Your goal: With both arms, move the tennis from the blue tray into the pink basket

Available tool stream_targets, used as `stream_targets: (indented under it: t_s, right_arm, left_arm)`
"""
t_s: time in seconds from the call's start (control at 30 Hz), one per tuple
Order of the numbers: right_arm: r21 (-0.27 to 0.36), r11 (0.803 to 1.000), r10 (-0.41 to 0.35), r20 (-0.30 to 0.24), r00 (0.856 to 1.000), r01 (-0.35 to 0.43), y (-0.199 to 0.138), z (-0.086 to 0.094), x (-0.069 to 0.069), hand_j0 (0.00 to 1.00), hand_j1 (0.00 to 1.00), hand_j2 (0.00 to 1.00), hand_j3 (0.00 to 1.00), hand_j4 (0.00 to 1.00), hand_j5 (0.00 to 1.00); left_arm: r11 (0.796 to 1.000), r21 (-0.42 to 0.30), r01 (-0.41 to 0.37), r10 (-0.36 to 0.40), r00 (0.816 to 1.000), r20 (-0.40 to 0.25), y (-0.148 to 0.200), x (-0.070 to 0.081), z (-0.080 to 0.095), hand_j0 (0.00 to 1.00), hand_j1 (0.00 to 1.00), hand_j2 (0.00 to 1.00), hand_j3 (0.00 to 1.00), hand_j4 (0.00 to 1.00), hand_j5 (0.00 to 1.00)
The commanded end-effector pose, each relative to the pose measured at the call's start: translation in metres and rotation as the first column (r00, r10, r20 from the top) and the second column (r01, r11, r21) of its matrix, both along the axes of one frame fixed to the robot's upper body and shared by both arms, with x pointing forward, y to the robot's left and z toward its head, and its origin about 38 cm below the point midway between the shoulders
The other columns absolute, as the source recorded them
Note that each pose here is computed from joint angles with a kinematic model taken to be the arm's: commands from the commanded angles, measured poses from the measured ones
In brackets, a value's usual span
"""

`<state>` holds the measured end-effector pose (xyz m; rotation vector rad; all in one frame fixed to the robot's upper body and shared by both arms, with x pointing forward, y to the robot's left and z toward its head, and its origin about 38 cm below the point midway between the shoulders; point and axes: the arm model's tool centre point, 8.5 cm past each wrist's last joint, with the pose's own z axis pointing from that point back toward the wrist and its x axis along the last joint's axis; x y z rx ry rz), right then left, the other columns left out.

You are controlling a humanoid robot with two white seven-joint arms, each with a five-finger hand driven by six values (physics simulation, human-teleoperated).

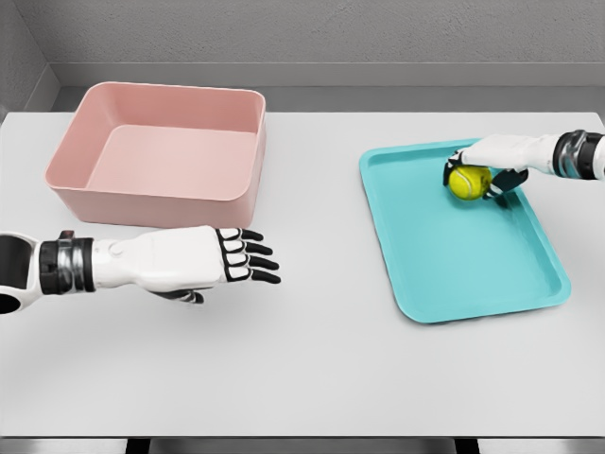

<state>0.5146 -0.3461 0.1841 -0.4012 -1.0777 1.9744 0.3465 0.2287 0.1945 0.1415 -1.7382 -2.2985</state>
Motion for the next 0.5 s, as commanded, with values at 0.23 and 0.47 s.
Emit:
stream_targets:
  t_s: [0.23, 0.47]
  right_arm:
    - [0.050, 0.991, 0.120, 0.023, 0.993, -0.121, 0.027, 0.018, -0.006, 0.50, 0.50, 0.50, 0.50, 0.50, 0.50]
    - [0.071, 0.970, 0.228, 0.044, 0.973, -0.231, 0.062, 0.029, -0.016, 0.50, 0.50, 0.50, 0.50, 0.50, 0.50]
  left_arm:
    - [0.997, 0.028, -0.066, 0.066, 0.998, 0.006, 0.032, -0.001, 0.005, 1.00, 1.00, 1.00, 1.00, 1.00, 1.00]
    - [0.954, 0.283, -0.103, 0.107, 0.994, 0.000, 0.071, -0.006, -0.003, 1.00, 1.00, 1.00, 1.00, 1.00, 1.00]
